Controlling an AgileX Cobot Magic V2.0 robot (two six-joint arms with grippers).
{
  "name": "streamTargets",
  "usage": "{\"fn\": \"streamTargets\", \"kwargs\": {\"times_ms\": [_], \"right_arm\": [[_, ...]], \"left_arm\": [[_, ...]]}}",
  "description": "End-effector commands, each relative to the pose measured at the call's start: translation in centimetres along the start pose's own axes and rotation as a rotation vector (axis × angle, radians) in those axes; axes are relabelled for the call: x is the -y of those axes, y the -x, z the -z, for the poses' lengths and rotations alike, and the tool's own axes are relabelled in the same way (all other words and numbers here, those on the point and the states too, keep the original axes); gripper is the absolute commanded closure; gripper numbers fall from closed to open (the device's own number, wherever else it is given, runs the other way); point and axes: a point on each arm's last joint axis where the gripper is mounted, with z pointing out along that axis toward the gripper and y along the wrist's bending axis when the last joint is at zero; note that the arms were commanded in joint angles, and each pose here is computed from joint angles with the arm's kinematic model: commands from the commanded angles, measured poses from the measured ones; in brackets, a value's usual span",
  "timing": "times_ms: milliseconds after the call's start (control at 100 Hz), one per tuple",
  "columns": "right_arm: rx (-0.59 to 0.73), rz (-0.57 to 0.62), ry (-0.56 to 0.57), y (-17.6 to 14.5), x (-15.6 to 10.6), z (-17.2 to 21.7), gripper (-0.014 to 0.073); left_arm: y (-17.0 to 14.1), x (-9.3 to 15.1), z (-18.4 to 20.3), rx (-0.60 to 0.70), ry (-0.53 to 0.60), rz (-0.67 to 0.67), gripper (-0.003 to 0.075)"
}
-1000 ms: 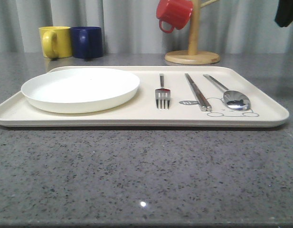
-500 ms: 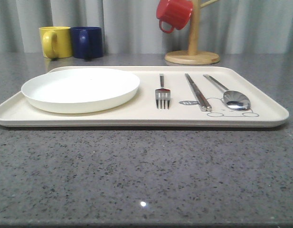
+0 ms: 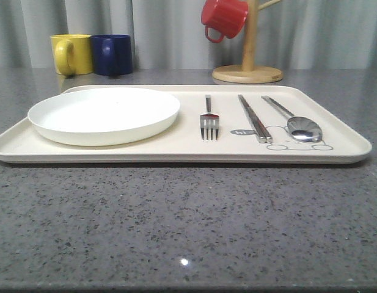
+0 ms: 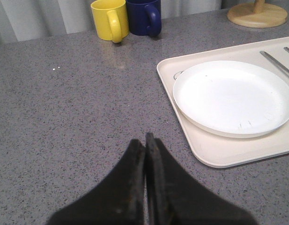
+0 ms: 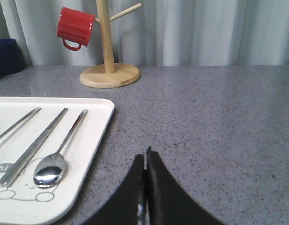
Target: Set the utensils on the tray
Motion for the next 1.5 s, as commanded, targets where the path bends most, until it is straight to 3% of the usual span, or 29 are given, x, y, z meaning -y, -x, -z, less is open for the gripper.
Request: {"fn": "streamTargets", "kwargs": {"times_ms": [0, 250, 520, 1490], "right_arm": [[0.097, 0.018, 0.007, 0.0, 0.0, 0.3, 0.0661], [0.063, 0.012, -0.014, -4.3, 0.5, 1.0, 0.0663], [0.119, 0.04, -0.123, -4.5, 1.1, 2.5, 0.0663], [0.105, 0.039, -0.125, -4.6, 1.1, 2.4, 0.0663]], "left_arm": [[1.3, 0.0, 0.3, 0.086, -0.002, 0.019, 0.0739], [1.3, 0.0, 0.3, 0.086, -0.002, 0.019, 0.0739], [1.3, 0.0, 0.3, 0.086, -0.002, 0.019, 0.0739], [1.3, 0.0, 0.2, 0.082, -0.002, 0.02, 0.0739]]}}
